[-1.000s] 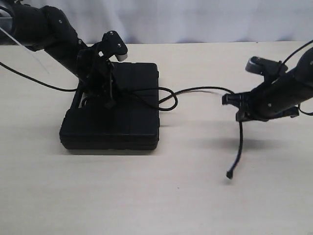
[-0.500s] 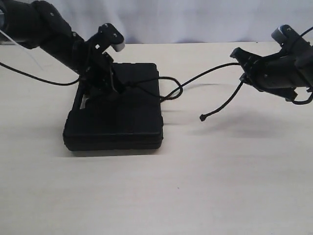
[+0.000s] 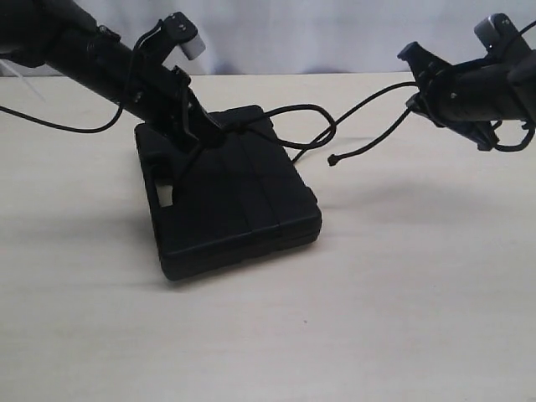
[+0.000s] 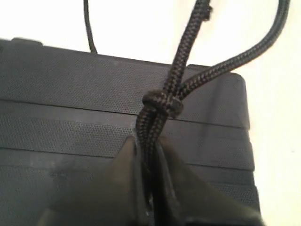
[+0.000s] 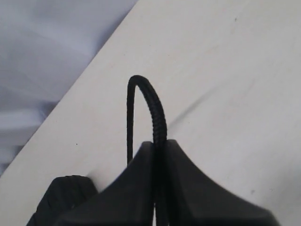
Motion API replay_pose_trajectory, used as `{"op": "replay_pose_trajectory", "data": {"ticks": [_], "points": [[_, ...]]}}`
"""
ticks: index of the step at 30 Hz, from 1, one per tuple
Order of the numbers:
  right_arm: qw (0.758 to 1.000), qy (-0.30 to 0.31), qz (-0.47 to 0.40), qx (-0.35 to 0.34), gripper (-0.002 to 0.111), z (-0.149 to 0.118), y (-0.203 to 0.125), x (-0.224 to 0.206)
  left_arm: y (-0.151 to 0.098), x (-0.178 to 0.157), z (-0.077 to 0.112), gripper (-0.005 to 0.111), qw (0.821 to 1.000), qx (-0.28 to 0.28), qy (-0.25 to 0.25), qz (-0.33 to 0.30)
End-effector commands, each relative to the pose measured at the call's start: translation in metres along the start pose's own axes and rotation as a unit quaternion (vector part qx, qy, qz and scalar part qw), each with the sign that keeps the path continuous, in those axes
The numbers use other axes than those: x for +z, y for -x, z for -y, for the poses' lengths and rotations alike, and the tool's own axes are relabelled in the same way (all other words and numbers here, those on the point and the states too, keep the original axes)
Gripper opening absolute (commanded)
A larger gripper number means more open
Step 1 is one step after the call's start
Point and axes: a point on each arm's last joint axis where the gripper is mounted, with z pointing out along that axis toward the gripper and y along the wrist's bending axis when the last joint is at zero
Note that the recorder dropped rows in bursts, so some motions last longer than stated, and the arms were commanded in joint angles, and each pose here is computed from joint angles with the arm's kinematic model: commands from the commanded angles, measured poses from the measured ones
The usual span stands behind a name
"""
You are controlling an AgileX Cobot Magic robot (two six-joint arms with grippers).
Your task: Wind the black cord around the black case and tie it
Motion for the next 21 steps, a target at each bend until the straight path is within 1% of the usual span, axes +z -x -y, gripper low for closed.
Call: {"op": "replay_pose_trajectory", "data": {"ticks": [1, 10, 14, 21], "points": [[1.000, 0.016, 0.013, 0.015, 0.004, -0.010, 0.008, -0.003, 0.006, -0.004, 0.004, 0.000, 0.999, 0.027, -0.006, 0.021], [0.999, 0.032, 0.012, 0.041, 0.004, -0.018, 0.012, -0.005, 0.011, -0.003, -0.001, 0.000, 0.998, 0.042, 0.019, 0.046], [0.998, 0.043, -0.006, 0.039, 0.004, -0.025, 0.013, -0.006, 0.012, 0.004, -0.002, 0.000, 0.997, 0.050, 0.040, 0.043], [0.998, 0.050, -0.016, 0.040, 0.004, -0.028, 0.013, -0.007, 0.011, 0.022, -0.001, 0.000, 0.997, 0.057, 0.050, 0.033]]}}
